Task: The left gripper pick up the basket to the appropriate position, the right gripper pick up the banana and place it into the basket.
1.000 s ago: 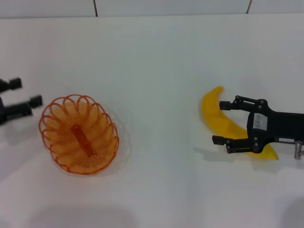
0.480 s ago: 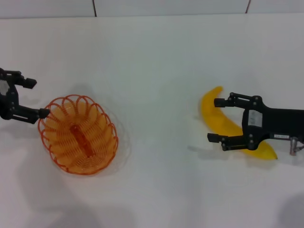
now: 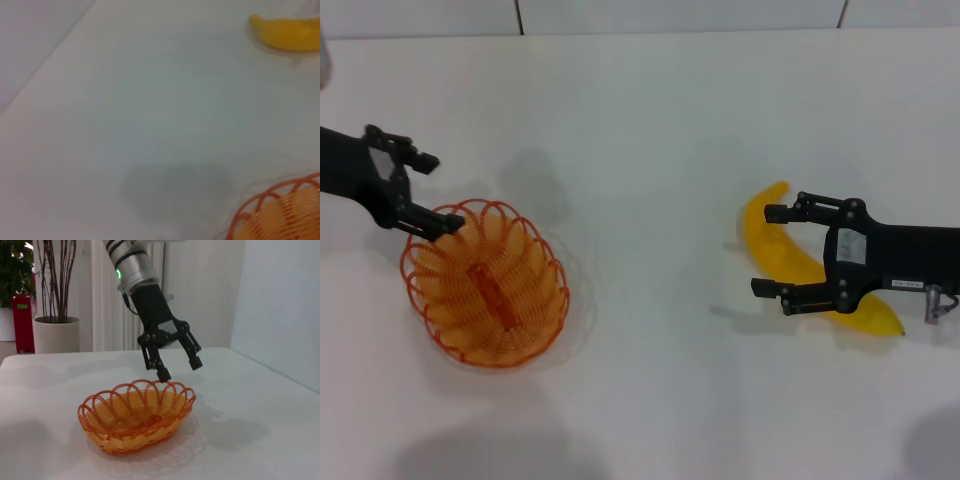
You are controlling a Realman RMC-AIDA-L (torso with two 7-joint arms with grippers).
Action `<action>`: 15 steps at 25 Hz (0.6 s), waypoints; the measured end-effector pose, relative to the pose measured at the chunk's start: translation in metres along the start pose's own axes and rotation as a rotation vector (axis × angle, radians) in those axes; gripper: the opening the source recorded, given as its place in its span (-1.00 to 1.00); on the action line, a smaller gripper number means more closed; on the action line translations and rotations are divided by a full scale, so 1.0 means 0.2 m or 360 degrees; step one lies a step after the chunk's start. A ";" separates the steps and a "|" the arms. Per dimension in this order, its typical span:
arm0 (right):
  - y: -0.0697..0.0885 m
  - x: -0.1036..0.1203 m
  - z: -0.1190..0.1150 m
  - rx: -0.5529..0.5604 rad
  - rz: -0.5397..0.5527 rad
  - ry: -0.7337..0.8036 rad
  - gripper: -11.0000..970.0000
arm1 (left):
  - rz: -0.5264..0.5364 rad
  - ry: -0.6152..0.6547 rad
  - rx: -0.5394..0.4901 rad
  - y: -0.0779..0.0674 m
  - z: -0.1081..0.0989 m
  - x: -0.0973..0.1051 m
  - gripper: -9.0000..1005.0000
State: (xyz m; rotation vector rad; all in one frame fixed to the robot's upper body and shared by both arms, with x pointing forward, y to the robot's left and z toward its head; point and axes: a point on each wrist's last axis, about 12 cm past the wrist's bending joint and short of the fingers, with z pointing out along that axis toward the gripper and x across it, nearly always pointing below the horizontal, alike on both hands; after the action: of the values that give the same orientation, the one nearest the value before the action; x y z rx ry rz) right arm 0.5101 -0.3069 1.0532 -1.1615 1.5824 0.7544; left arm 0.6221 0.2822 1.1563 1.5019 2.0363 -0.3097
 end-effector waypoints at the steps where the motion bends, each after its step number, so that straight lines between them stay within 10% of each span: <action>1: 0.00 0.00 0.00 0.0000 -0.0001 0.0000 0.86 | 0.0008 0.0005 0.0011 0.00 0.01 -0.01 0.75; 15: 0.00 0.00 0.00 0.0002 0.0000 -0.0002 0.86 | 0.0045 0.0076 0.0031 0.00 0.14 -0.06 0.65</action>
State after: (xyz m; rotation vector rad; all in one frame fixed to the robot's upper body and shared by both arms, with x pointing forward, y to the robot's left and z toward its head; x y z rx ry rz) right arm 0.5108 -0.3067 1.0537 -1.1600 1.5817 0.7540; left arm 0.6326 0.2581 1.1397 1.5627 2.0528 -0.2857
